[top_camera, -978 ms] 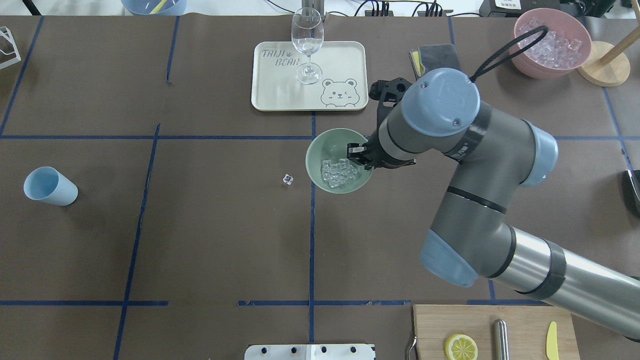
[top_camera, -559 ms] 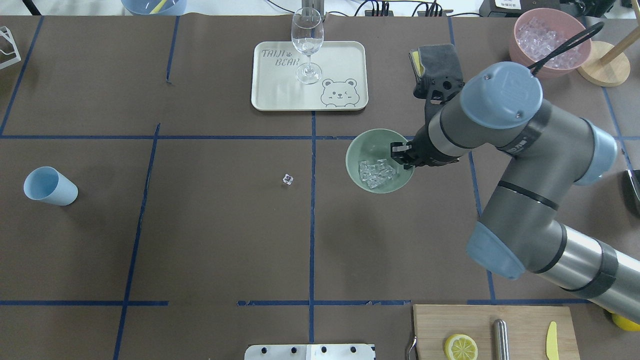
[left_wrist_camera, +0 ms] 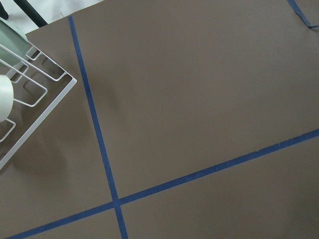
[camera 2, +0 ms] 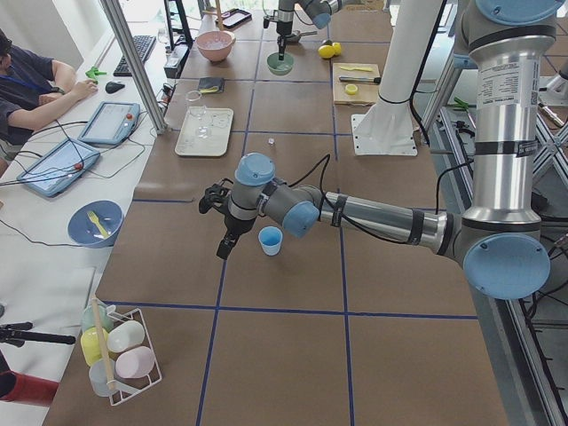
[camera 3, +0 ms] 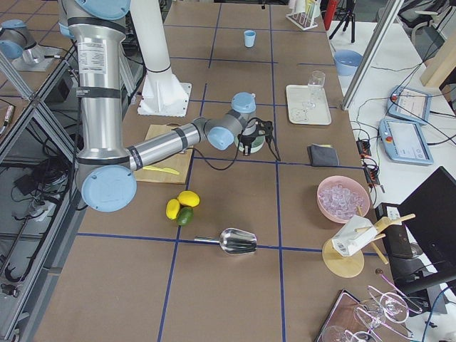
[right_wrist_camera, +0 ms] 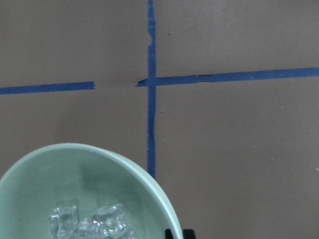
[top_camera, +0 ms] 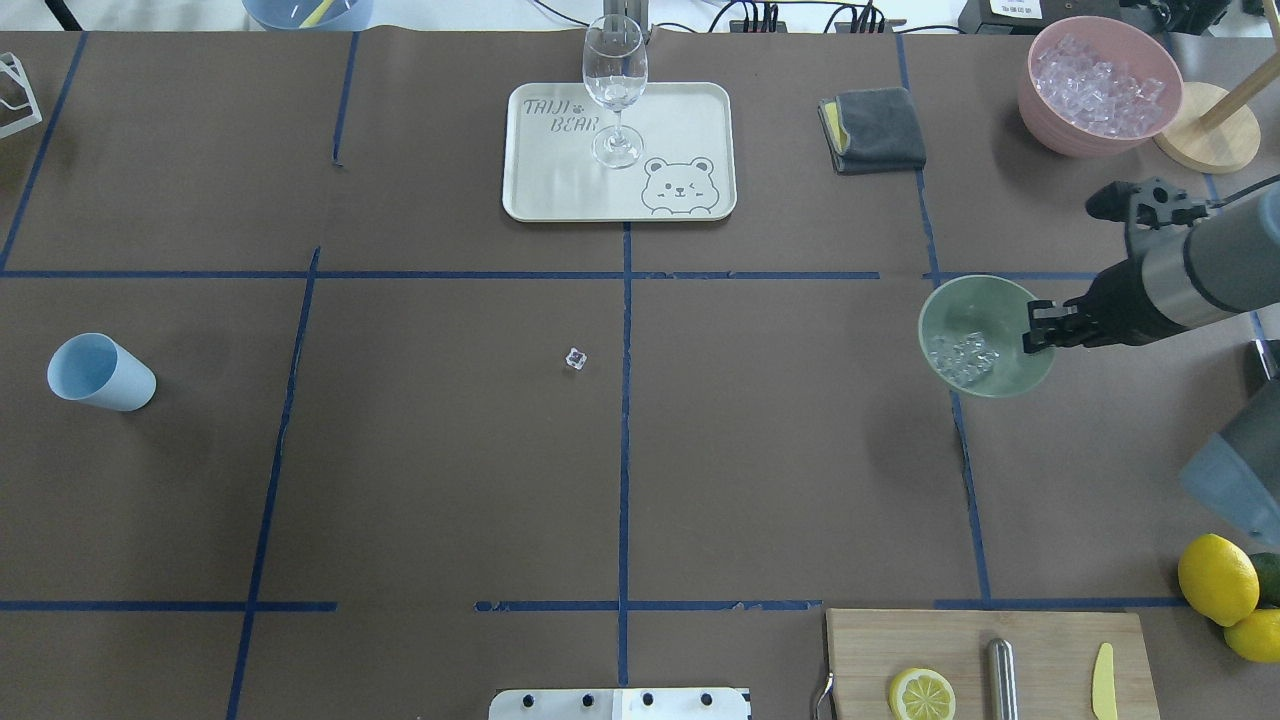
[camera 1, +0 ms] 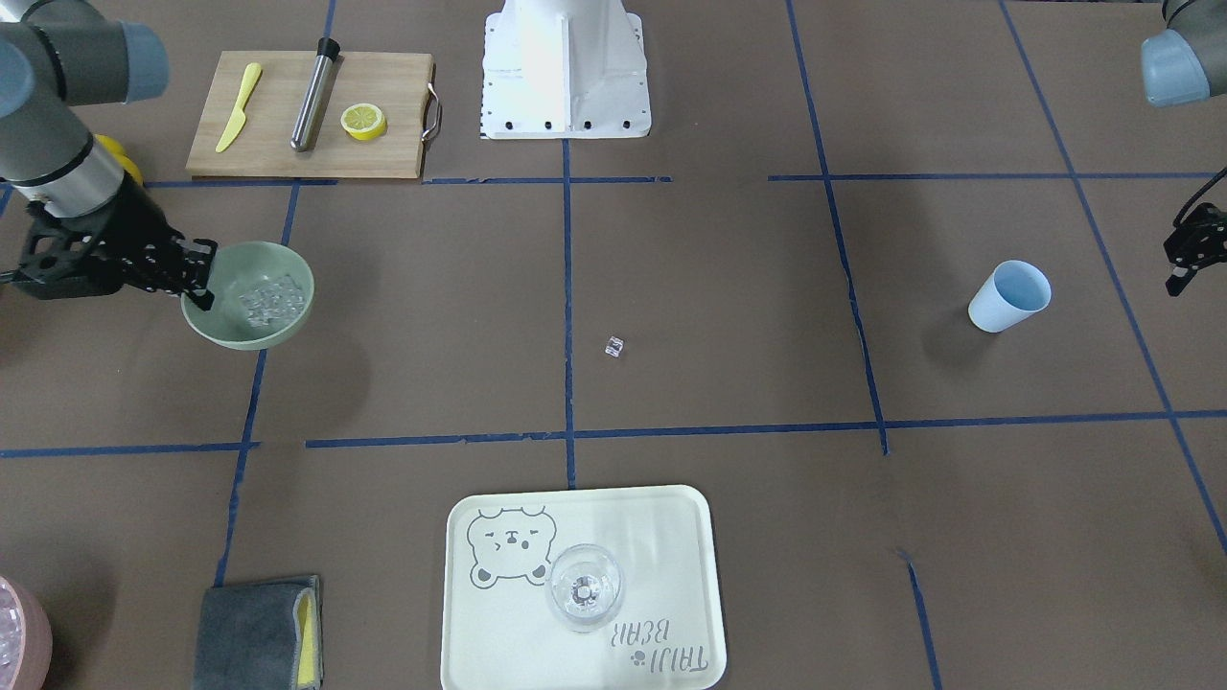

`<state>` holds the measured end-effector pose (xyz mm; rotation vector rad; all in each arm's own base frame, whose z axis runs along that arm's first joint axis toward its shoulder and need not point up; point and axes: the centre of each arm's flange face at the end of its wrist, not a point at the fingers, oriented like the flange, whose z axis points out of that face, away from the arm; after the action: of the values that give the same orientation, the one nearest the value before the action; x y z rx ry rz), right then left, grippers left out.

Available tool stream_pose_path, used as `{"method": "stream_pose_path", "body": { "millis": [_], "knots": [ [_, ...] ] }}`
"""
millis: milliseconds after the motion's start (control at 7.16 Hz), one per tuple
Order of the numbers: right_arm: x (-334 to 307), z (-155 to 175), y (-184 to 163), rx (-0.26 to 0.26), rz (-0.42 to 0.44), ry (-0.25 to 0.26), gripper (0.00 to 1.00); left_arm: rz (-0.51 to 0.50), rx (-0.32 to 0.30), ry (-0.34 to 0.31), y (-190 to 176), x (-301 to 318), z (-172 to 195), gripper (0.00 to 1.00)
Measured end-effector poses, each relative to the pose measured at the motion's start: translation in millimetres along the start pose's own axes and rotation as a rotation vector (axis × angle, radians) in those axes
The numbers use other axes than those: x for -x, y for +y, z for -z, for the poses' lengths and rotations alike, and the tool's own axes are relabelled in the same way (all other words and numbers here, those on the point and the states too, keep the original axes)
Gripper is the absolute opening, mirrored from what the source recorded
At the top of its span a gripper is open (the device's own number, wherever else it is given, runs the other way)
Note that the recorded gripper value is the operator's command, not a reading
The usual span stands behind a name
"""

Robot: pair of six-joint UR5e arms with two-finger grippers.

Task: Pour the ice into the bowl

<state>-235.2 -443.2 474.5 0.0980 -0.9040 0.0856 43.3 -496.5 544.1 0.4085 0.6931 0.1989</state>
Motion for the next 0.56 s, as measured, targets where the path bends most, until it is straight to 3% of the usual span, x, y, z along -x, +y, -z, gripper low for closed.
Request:
{"method": "stream_pose_path", "body": {
  "millis": [279,559],
  "knots": [
    [-93.0,-10.9,-2.3,0.006,0.029,-0.019,0.00,0.028,0.031,0.046,4.7,10.1,0.8,1.00],
    [-150.8,-32.8,3.7,0.021,0.040,-0.058,0.00,0.029,0.058,0.046,5.3,19.4,3.0,1.00]
  ]
}}
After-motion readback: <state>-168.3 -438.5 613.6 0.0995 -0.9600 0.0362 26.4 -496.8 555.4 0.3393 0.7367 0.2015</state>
